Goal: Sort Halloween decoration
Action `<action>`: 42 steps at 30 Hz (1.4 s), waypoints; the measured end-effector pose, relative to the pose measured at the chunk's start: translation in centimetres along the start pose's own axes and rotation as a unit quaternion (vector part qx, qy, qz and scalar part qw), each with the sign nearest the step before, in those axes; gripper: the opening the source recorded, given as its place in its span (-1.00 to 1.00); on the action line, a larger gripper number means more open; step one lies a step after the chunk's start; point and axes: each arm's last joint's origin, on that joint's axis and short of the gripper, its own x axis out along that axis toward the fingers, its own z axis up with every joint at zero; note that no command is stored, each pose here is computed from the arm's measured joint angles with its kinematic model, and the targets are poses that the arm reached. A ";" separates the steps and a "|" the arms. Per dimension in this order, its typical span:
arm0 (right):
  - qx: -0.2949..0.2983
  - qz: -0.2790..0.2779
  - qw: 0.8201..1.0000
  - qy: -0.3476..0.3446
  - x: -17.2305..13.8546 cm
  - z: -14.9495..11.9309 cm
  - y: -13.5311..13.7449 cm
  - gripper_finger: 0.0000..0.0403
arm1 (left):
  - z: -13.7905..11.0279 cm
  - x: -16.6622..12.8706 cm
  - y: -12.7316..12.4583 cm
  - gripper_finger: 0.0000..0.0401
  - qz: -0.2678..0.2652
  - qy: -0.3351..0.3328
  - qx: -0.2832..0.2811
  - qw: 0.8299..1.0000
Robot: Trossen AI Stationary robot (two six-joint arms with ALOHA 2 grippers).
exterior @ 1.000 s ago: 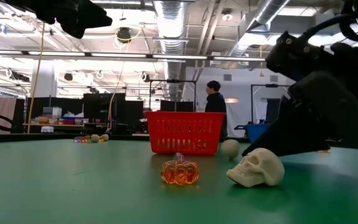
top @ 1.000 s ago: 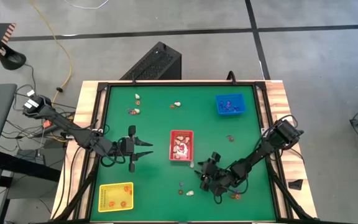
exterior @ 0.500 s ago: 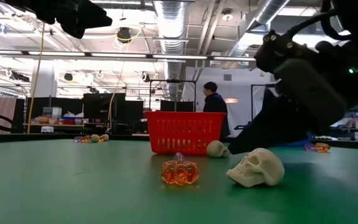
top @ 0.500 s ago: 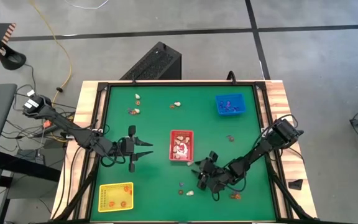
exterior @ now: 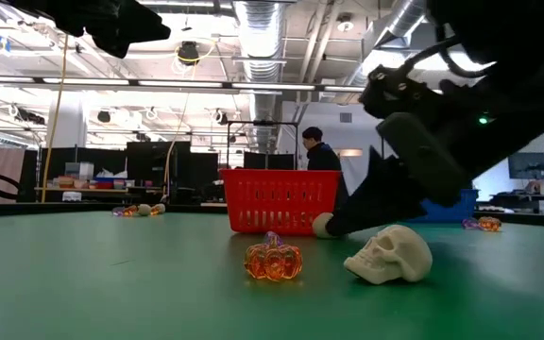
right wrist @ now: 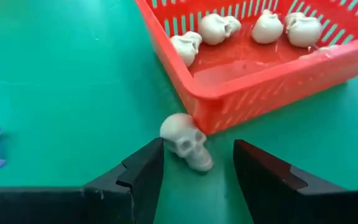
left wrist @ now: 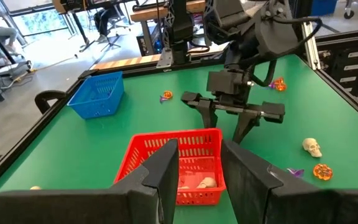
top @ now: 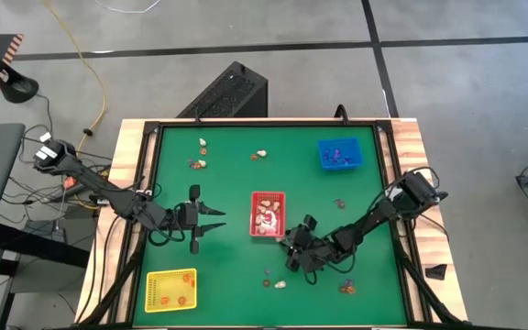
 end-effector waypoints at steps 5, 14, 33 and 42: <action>-0.015 0.028 0.999 0.004 0.6 0.6 -0.2 0.11 | 0.0 0.0 0.0 -0.45 0.000 0.000 0.001 1.000; -0.015 0.033 0.999 0.014 1.4 0.9 -0.8 0.11 | 0.0 0.0 0.0 -0.45 0.000 0.000 0.001 1.000; -0.024 0.091 0.994 0.047 0.4 0.8 0.0 -0.46 | 0.0 0.0 0.0 -0.45 0.000 0.000 0.001 1.000; -0.027 0.145 0.989 0.002 -3.9 4.4 0.6 -0.38 | 0.0 0.0 0.0 -0.45 0.000 0.000 0.001 1.000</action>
